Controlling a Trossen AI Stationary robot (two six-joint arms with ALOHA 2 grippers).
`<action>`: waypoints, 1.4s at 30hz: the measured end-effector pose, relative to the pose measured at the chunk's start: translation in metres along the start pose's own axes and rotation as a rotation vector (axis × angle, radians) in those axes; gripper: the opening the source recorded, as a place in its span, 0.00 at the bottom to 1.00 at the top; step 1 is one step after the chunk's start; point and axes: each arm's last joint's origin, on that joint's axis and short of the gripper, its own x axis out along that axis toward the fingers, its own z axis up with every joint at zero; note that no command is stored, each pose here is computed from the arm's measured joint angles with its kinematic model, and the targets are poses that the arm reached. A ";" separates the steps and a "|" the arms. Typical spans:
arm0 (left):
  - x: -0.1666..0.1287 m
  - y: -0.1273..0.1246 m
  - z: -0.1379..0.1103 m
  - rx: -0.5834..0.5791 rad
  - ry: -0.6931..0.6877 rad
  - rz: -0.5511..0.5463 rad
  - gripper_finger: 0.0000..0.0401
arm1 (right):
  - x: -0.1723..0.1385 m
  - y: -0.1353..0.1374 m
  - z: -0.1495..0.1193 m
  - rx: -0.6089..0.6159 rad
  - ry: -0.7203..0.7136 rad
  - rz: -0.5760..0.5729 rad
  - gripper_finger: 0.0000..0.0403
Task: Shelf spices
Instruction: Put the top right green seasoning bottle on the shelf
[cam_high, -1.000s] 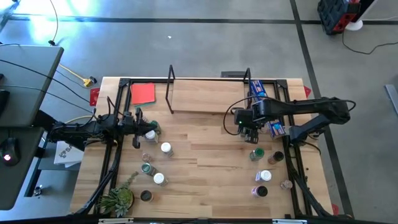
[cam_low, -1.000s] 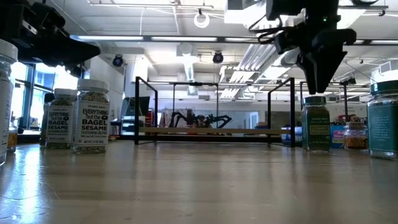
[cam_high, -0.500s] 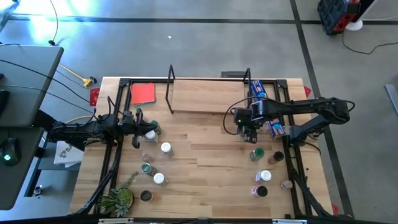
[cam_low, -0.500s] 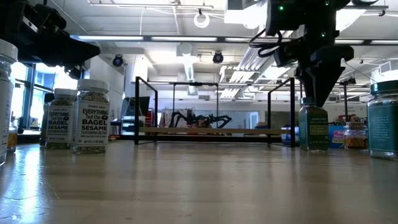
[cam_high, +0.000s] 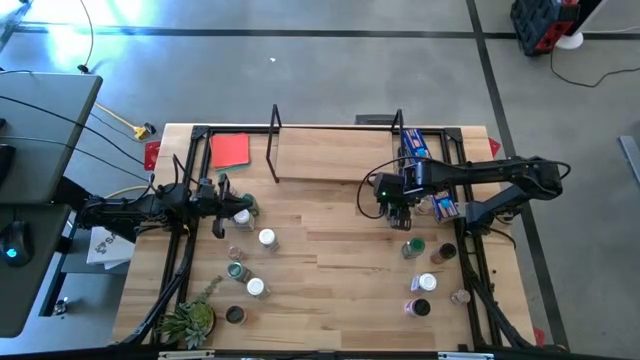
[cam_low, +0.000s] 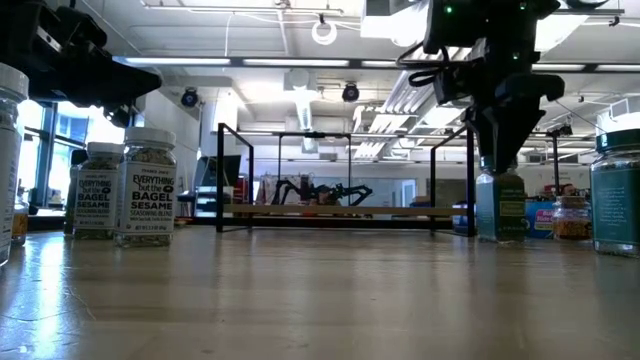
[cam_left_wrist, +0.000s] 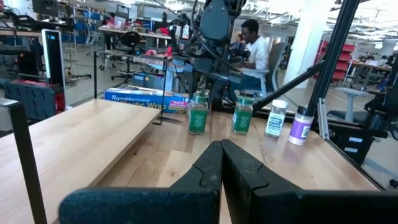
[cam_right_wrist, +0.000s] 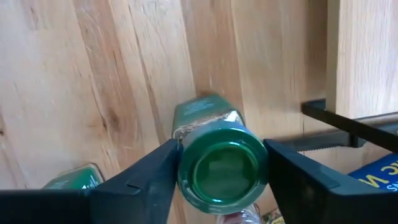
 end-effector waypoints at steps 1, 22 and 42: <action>0.000 0.000 0.000 0.000 0.000 0.000 0.00 | 0.000 0.000 0.000 -0.001 -0.003 0.001 0.48; 0.000 0.000 0.000 0.000 -0.001 0.001 0.00 | -0.107 -0.095 0.104 0.312 -0.165 -0.101 0.47; 0.000 0.000 0.000 -0.026 -0.001 0.001 0.00 | -0.041 -0.238 0.103 0.255 -0.033 -0.058 0.47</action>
